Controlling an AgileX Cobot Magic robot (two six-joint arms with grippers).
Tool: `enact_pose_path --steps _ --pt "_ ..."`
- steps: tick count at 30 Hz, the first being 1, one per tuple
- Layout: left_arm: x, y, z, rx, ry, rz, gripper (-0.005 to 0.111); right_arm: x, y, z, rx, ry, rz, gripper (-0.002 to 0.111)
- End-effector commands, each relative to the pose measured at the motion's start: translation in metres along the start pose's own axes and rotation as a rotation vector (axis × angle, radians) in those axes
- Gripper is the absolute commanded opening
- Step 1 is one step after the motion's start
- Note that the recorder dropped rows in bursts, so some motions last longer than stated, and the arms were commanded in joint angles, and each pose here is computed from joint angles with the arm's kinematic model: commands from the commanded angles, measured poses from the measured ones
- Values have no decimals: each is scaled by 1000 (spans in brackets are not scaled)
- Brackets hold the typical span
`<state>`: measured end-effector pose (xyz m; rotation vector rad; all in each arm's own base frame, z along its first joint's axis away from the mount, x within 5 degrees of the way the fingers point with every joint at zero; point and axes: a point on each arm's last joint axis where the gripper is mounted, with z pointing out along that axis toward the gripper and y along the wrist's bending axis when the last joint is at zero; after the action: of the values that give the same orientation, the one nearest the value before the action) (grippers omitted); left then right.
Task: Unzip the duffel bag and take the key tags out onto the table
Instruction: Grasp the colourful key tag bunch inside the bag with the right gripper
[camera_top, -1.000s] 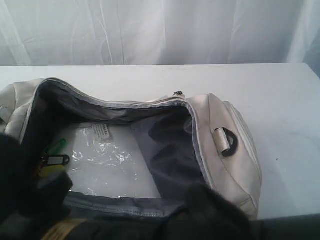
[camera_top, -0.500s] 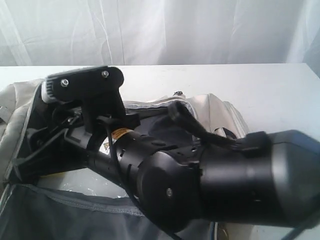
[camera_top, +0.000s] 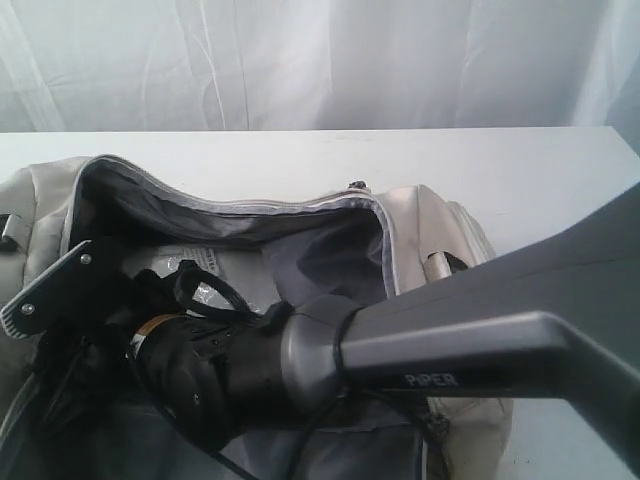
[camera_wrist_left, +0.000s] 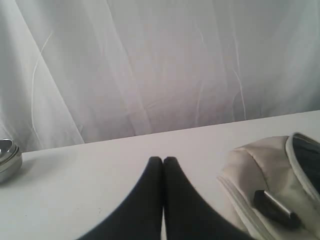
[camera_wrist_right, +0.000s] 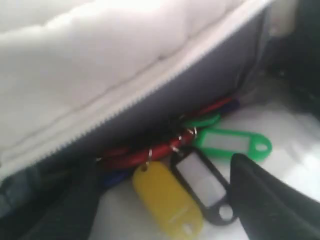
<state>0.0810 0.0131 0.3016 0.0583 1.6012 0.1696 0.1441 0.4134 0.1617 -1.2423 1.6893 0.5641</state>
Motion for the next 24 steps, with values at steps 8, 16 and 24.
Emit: enact_pose_path --steps 8,16,24 --pt "10 -7 0 58 10 5 0 9 -6 43 -44 107 73 60" --pt "10 -7 0 58 10 9 0 5 -9 39 -57 118 79 10" --pt "10 -7 0 56 10 14 0 -43 -42 5 -18 12 117 0"
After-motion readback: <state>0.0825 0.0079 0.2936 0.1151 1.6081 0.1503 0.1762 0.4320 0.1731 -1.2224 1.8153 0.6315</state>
